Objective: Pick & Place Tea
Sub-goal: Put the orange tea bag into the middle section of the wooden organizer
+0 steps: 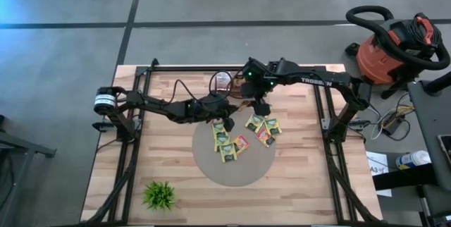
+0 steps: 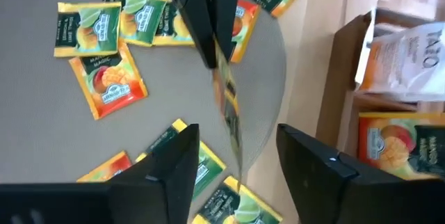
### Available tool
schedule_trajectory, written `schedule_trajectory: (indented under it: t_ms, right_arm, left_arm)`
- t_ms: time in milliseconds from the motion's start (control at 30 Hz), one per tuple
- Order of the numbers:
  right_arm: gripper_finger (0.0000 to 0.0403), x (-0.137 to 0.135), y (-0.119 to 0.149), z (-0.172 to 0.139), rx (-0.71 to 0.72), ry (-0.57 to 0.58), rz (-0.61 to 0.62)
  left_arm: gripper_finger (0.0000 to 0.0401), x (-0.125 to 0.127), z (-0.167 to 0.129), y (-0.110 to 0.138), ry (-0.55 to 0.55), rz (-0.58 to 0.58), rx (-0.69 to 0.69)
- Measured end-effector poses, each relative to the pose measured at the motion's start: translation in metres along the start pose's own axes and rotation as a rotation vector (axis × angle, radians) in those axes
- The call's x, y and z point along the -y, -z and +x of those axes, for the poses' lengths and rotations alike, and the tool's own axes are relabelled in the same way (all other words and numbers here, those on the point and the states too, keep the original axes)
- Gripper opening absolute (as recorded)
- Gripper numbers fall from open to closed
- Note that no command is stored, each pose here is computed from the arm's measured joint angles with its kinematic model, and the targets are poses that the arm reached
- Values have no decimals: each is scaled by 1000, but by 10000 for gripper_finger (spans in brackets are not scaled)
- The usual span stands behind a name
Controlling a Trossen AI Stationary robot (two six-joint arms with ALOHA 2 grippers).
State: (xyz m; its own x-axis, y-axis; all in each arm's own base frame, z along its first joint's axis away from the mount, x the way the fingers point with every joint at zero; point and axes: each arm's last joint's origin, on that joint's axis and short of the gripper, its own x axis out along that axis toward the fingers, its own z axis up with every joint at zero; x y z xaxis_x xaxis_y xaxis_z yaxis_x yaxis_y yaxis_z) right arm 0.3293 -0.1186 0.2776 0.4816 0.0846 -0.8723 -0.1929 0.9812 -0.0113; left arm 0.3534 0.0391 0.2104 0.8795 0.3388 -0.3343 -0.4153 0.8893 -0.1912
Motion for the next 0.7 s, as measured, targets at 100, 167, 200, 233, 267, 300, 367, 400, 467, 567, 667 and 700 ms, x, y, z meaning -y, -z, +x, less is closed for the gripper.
schedule_trajectory:
  t_ms: [100, 167, 200, 233, 267, 300, 367, 400, 467, 567, 667, 700]
  right_arm:
    - [159, 1, 1, 0, -1, 2, 3]
    - [140, 2, 1, 1, -3, 4, 2]
    - [130, 2, 2, 1, -4, 3, 3]
    - [120, 2, 2, 2, -6, 2, 3]
    - [109, 1, 2, 2, -8, 1, 3]
    - [98, 2, 3, 2, -9, 1, 5]
    - [75, 2, 3, 2, -10, 1, 2]
    - [63, 2, 3, 2, -10, 2, -4]
    - [40, 2, 3, 2, -20, 19, -14]
    - [14, 3, 4, 2, -31, 38, -25]
    - [9, 3, 4, 2, -32, 41, -22]
    - [9, 3, 4, 3, -32, 41, -15]
  left_arm:
    - [0, 0, 0, -1, 2, -1, 5]
    - [0, 0, 0, -1, 5, -3, 12]
    - [0, 1, 0, -2, 6, -4, 17]
    - [0, 1, 0, -2, 6, -4, 19]
    - [0, 0, 0, -2, 7, -5, 21]
    - [0, 0, 0, -2, 7, -5, 20]
    - [0, 0, 0, -2, 7, -5, 20]
    - [0, 0, 0, -2, 6, -5, 21]
    - [0, 0, 0, -2, 5, 2, 21]
    - [0, 0, 0, 0, 2, 8, 17]
    - [5, -1, 0, 1, 0, -4, 8]
    - [11, -1, 0, 2, -1, -15, 5]
